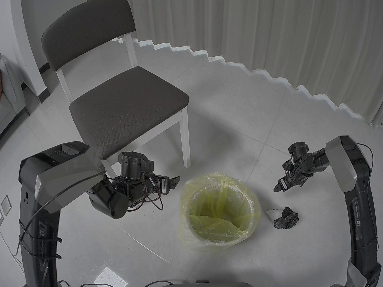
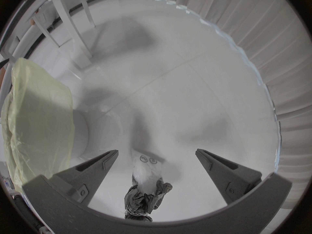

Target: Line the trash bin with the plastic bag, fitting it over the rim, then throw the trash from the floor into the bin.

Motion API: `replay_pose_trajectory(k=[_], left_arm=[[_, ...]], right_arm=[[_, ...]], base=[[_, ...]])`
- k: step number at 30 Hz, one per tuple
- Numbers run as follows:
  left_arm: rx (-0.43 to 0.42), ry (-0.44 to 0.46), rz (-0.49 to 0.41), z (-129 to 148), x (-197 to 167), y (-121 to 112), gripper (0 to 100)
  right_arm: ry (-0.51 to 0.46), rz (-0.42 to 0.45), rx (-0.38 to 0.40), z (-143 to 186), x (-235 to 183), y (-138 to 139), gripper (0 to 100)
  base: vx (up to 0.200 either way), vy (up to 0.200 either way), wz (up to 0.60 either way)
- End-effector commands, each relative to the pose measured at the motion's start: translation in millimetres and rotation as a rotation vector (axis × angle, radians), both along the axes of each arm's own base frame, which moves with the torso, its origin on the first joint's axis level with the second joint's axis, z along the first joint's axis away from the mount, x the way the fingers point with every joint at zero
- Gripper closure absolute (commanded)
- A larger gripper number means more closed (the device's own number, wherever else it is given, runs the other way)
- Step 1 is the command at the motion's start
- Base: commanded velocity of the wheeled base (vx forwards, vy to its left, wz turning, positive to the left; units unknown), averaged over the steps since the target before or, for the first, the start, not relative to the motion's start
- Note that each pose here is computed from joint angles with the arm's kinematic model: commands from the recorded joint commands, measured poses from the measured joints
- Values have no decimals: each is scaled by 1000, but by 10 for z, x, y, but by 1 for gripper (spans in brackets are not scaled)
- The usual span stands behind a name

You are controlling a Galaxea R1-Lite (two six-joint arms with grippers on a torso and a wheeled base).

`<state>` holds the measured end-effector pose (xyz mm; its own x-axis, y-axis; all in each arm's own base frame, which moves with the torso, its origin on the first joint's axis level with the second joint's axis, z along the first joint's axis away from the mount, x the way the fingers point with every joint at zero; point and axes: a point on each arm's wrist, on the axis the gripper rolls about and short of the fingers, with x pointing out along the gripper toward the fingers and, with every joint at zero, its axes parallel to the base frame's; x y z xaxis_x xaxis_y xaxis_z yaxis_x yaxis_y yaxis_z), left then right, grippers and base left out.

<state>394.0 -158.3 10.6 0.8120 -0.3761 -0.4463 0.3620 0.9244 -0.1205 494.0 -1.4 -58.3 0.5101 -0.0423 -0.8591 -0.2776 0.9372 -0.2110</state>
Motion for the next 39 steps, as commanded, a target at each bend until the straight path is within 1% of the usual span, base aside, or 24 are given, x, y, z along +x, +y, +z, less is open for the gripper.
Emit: replay_pose_trajectory(k=[1,6,7,8,9,10,14,16,18,24,27,31,37,38,39], left_arm=[[5,16,4,-73,-6,6,0],[10,29,6,-151,9,7,0],[11,31,6,-161,12,6,0],[12,32,5,-174,15,-2,0],[12,32,5,-174,15,-2,0],[13,33,5,-184,18,-3,0],[14,36,5,-194,15,-2,0],[16,40,5,-210,11,0,0],[15,40,7,-213,17,4,0],[15,39,9,-240,35,4,0],[12,25,11,-281,46,7,0],[9,20,11,-268,43,8,0],[9,18,9,-262,39,-4,0],[9,18,9,-262,39,-4,0],[9,16,9,-255,39,-4,0]], right_arm=[[85,-1,-2,-324,56,-34,0],[121,6,-5,-330,56,-34,0],[133,7,-6,-333,56,-34,0],[167,8,-8,-374,24,-34,0],[167,8,-8,-374,24,-34,0],[256,7,-9,-467,-63,-34,0],[473,4,-22,-765,-292,-22,0],[545,-2,-44,-865,-374,-12,0],[590,-2,-51,-934,-428,-7,0],[589,-4,-49,-927,-426,-7,0],[573,-4,-49,-899,-407,-7,0],[564,-5,-51,-864,-394,-7,0],[560,-16,-75,-892,-392,-34,0],[561,-16,-77,-899,-395,-34,100],[563,-15,-79,-906,-397,-34,100]], base=[[0,0,0],[0,0,0],[0,0,0],[0,0,0],[0,0,0],[0,0,0],[0,0,0],[0,0,0],[0,0,0],[0,0,0],[0,0,0],[0,0,0],[0,0,0],[0,0,0],[0,0,0]])
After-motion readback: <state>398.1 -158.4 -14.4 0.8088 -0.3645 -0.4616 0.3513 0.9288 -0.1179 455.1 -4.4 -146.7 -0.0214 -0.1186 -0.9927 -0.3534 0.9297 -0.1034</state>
